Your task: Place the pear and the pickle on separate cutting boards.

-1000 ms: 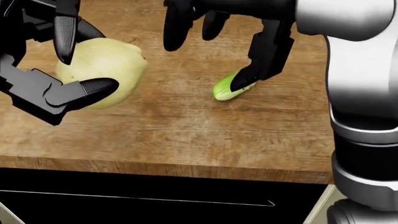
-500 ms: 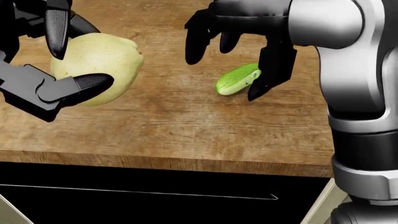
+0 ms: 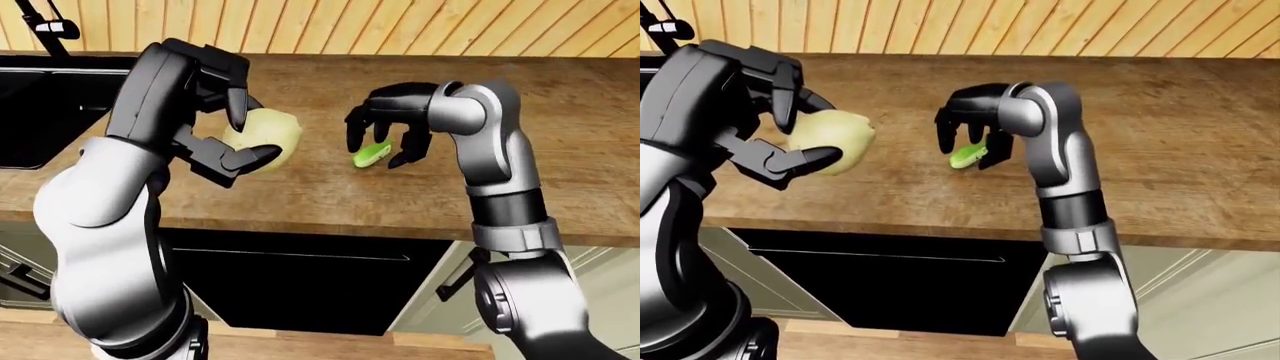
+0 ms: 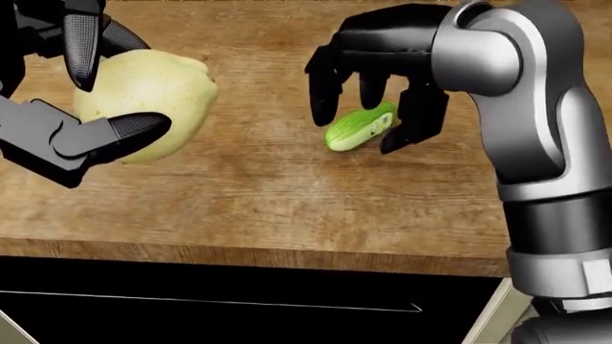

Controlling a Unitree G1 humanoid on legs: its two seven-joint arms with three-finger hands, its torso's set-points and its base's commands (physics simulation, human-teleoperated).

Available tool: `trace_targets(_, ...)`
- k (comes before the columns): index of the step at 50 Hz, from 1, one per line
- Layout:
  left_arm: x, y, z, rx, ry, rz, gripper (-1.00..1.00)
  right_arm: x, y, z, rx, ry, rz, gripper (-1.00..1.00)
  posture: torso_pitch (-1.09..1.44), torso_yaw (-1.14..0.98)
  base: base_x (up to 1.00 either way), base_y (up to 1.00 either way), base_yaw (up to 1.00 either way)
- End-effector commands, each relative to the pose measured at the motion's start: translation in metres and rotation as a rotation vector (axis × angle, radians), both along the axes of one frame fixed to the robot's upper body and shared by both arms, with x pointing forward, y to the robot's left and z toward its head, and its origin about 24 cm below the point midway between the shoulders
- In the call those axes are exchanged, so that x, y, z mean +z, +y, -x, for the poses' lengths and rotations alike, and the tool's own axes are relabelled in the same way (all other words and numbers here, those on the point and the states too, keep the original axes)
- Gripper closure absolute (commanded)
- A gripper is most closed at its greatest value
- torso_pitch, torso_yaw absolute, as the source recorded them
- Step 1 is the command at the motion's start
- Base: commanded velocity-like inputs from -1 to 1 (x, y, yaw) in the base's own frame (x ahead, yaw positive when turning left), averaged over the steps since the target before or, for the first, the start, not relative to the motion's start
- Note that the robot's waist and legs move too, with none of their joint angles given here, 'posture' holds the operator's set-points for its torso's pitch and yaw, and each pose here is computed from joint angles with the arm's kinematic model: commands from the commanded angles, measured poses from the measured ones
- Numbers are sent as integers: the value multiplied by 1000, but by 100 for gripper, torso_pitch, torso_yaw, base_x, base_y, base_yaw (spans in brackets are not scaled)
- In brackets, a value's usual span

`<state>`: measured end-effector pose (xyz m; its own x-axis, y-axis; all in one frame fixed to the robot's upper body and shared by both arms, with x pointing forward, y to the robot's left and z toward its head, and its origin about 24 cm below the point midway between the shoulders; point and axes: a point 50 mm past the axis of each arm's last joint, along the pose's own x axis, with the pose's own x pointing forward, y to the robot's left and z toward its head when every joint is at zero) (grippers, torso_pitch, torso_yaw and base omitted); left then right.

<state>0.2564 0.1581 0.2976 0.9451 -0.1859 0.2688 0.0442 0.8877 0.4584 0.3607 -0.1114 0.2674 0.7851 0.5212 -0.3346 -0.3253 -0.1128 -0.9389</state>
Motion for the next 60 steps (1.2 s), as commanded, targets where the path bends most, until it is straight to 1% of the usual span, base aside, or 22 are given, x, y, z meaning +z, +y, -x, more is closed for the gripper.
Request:
trace_targets(1, 12, 1, 6, 15, -82, -6, 100, 21, 1, 4, 10, -99, -25, 3, 0, 0, 0, 0, 0)
trace_targets(8, 13, 2, 6, 16, -84, -2, 100, 21, 3, -5, 2, -105, -35, 1, 0, 0, 0, 0, 0)
trace_targets(11, 13, 3, 6, 18, -84, -1, 100, 21, 3, -8, -2, -105, -36, -7, 0, 0, 0, 0, 0)
trace_targets(16, 14, 4, 6, 20, -87, 1, 100, 15, 3, -12, -7, -96, -34, -13, 0, 0, 0, 0, 0)
trace_targets(19, 14, 4, 6, 21, -86, 2, 100, 11, 4, -14, -8, -88, -34, -24, 0, 0, 0, 0, 0)
trace_targets(32, 10, 7, 6, 24, -85, 7, 100, -1, 5, -24, -18, -68, -27, -15, 0, 0, 0, 0, 0)
trace_targets(42, 10, 7, 6, 24, -86, 11, 100, -13, 4, -31, -29, -58, 0, -5, 0, 0, 0, 0, 0)
trace_targets(44, 11, 7, 6, 23, -87, 12, 100, -18, 4, -32, -29, -56, 9, 2, 0, 0, 0, 0, 0)
trace_targets(45, 11, 7, 6, 23, -87, 12, 100, -18, 4, -32, -29, -57, 11, 21, 0, 0, 0, 0, 0)
trace_targets(46, 11, 8, 6, 23, -87, 13, 100, -17, 4, -32, -29, -58, 13, 32, 0, 0, 0, 0, 0)
trace_targets(47, 10, 8, 6, 23, -87, 14, 100, -19, 4, -33, -30, -57, 16, 40, 0, 0, 0, 0, 0)
trace_targets(49, 11, 8, 6, 23, -87, 15, 100, -21, 3, -33, -30, -57, 22, 50, 0, 0, 0, 0, 0)
trace_targets(50, 11, 8, 6, 22, -87, 15, 100, -20, 3, -33, -32, -59, 22, 62, 0, 0, 0, 0, 0)
trace_targets(52, 11, 8, 6, 21, -88, 15, 100, -18, 2, -32, -33, -64, 24, 73, 0, 0, 0, 0, 0)
trace_targets(53, 11, 8, 6, 21, -88, 16, 100, -16, 1, -32, -35, -70, 27, 87, 0, 0, 0, 0, 0)
trace_targets(54, 12, 8, 6, 21, -89, 15, 100, -14, 1, -32, -37, -75, 27, 95, 0, 0, 0, 0, 0)
trace_targets(55, 12, 7, 6, 21, -89, 15, 100, -11, 0, -30, -37, -81, 28, 100, 0, 0, 0, 0, 0)
trace_targets(59, 14, 7, 7, 21, -91, 16, 100, -10, -2, -27, -37, -90, 30, 100, 0, 0, 0, 0, 0)
trace_targets(60, 14, 7, 7, 22, -92, 16, 100, -6, -6, -26, -43, -102, 26, 100, 0, 0, 0, 0, 0)
